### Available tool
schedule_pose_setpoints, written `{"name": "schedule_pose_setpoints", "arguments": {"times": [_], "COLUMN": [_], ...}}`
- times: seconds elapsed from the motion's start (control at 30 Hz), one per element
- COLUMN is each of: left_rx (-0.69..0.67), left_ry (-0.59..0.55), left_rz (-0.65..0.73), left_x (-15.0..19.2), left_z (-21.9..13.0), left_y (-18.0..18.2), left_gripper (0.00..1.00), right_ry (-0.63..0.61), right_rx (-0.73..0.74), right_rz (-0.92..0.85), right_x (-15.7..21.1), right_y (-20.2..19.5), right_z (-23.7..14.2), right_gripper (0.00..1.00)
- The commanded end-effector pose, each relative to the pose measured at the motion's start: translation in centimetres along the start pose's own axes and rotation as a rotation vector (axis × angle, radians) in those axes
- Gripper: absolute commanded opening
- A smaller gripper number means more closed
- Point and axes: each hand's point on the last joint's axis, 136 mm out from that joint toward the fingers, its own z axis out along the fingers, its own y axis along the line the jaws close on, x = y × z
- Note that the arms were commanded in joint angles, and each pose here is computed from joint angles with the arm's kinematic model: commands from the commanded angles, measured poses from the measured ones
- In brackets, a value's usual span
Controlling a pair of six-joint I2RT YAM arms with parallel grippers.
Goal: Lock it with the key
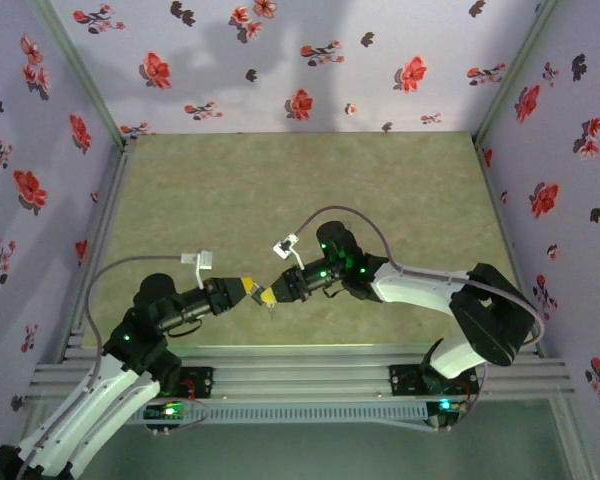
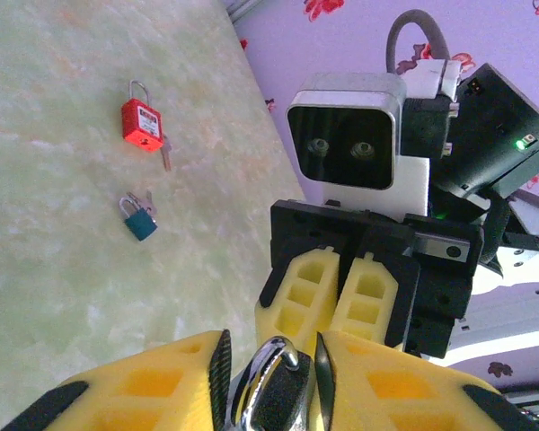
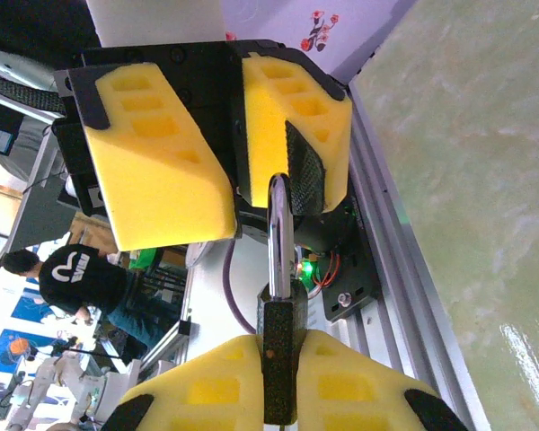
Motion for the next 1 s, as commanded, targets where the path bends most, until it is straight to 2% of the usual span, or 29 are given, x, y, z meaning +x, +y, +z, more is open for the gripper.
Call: {"name": "schedule_pose_setpoints", "arguments": {"times": [0.0, 0.43, 0.97], "left_rx": [0.027, 0.038, 0.040], "left_ry": [-0.015, -0.011, -0.003], "left_rz": [0.034, 0.034, 0.046], "left_x": [-0.5, -0.2, 0.0], "left_z": [-0.4, -0.6, -0.8], "left_y": [-1.0, -1.0, -1.1], "left_gripper": [0.32, 0.23, 0.03], "right_ry": [0.011, 0.003, -0.021], "right_rx": [-0.037, -0.068, -0.153], "right_rz": [-0.019, -0.023, -0.026], "right_x": [0.1, 0.0, -0.5], "right_y": [0.6, 1.2, 3.0], "right_z": [0.2, 0.1, -0.4], "right_gripper": [0.00, 0.00, 0.00]}}
